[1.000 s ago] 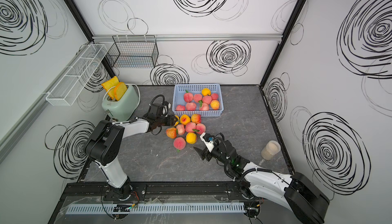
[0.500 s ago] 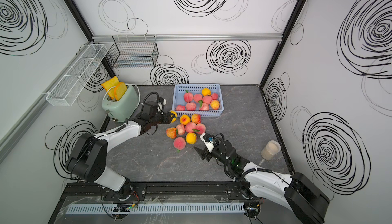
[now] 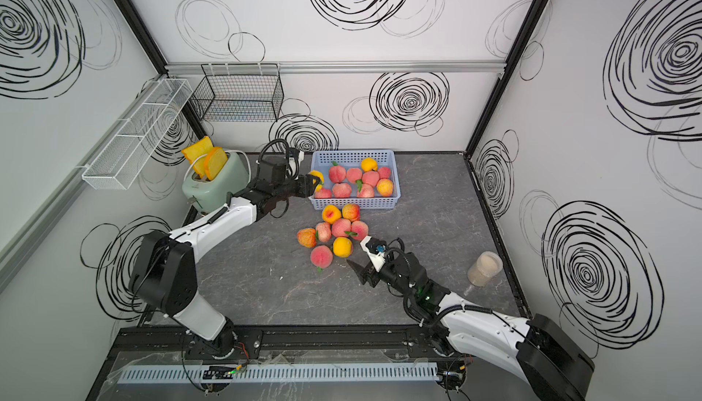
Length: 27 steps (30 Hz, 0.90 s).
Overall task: Put the peaches into the basket
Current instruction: Pick up the peach from the center of the board, then place the peach in the basket.
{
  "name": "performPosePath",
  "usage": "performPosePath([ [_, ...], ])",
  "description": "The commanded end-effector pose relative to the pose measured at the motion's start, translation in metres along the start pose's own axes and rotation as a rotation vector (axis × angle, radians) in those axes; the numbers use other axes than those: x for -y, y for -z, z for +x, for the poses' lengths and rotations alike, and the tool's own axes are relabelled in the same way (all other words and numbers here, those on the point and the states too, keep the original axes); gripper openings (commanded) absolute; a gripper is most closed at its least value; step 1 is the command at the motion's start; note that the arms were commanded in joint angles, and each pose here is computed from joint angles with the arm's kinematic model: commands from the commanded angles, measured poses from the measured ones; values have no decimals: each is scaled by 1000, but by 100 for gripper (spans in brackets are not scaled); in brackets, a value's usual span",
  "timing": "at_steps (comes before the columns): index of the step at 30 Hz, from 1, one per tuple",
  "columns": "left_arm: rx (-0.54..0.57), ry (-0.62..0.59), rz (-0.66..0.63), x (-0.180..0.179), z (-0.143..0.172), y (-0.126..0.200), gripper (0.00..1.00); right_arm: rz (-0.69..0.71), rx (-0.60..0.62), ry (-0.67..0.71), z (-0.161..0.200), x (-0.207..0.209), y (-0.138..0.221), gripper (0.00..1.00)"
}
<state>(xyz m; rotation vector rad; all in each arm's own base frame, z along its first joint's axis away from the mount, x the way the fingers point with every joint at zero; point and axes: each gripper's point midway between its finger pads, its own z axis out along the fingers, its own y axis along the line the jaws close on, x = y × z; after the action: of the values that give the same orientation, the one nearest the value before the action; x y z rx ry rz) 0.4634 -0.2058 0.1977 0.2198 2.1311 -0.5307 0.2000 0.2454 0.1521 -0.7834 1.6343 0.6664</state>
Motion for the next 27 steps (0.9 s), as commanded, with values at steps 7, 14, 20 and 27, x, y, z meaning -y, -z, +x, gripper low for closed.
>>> performPosePath([
  [7,24,-92,-77,-16,-16,-66,62,17,52,16,-9,1,4,79],
  [14,10,-161,-120,-22,-12,-103,62,7,49,14,-8,0,3,79],
  [20,-13,-197,-155,-28,-7,-122,62,6,44,13,-7,0,2,79],
  [27,-45,-251,-188,-25,5,-141,63,11,41,13,-6,0,1,79],
])
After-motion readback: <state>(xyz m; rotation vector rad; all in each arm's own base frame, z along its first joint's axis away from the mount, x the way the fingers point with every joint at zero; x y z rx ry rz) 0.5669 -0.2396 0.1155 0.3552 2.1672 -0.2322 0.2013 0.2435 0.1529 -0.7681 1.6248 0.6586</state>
